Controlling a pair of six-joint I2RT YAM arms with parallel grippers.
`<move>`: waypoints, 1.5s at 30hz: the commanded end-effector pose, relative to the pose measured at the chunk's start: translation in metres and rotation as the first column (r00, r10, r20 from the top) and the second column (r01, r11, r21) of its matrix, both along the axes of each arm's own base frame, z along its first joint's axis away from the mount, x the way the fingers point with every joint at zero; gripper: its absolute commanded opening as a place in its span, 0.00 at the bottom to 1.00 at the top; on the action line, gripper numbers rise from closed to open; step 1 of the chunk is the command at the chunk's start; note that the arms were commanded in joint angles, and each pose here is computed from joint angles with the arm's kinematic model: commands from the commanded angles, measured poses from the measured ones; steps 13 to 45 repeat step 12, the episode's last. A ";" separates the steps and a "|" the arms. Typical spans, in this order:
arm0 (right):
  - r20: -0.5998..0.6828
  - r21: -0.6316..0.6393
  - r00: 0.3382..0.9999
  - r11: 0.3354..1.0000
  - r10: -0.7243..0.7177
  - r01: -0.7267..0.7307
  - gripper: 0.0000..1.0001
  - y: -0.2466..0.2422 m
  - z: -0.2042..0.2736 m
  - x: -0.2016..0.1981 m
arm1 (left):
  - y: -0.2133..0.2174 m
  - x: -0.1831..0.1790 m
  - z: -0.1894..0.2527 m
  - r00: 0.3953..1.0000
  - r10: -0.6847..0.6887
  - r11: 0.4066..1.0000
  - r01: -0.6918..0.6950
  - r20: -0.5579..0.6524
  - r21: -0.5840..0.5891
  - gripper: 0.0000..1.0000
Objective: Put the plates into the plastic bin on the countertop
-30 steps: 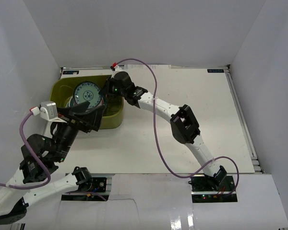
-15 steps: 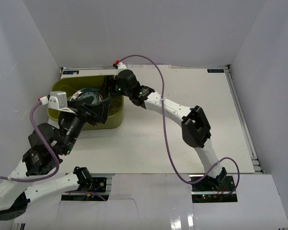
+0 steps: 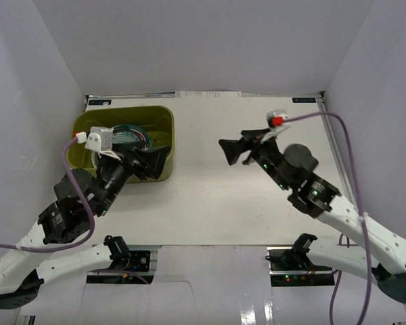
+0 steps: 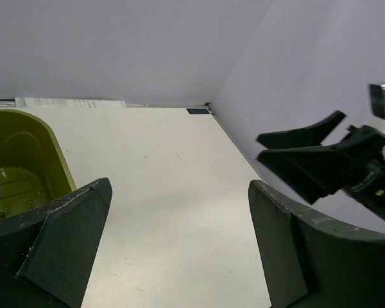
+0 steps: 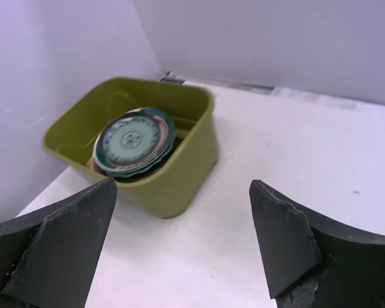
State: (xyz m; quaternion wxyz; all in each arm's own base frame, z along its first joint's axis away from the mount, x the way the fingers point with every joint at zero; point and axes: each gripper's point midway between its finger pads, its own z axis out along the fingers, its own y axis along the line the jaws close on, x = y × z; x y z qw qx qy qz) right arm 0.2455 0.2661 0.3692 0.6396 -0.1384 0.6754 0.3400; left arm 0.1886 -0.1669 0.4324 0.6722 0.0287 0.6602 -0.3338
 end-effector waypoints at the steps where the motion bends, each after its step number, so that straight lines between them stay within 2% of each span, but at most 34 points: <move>1: 0.060 0.003 0.976 0.978 -0.208 0.208 0.90 -0.060 -0.008 0.000 | -0.007 -0.003 -0.018 0.999 -0.037 0.999 0.037 -0.029 0.008 0.98; 3: 0.077 0.064 0.963 0.966 -0.257 0.252 0.90 -0.084 0.002 -0.009 | -0.011 -0.003 -0.015 0.999 -0.049 0.999 0.049 -0.004 -0.007 0.98; 7: 0.121 0.083 0.952 0.959 -0.281 0.272 0.90 -0.102 0.021 -0.018 | -0.030 0.000 -0.001 0.994 -0.102 0.994 0.100 0.049 0.034 0.98; 12: 0.190 0.115 0.932 0.950 -0.307 0.290 0.90 -0.125 0.053 -0.032 | -0.046 0.003 0.003 0.989 -0.135 0.989 0.132 0.054 0.062 0.98; 45: 0.190 0.115 0.932 0.950 -0.307 0.290 0.90 -0.125 0.053 -0.032 | -0.046 0.003 0.003 0.989 -0.135 0.989 0.132 0.054 0.062 0.98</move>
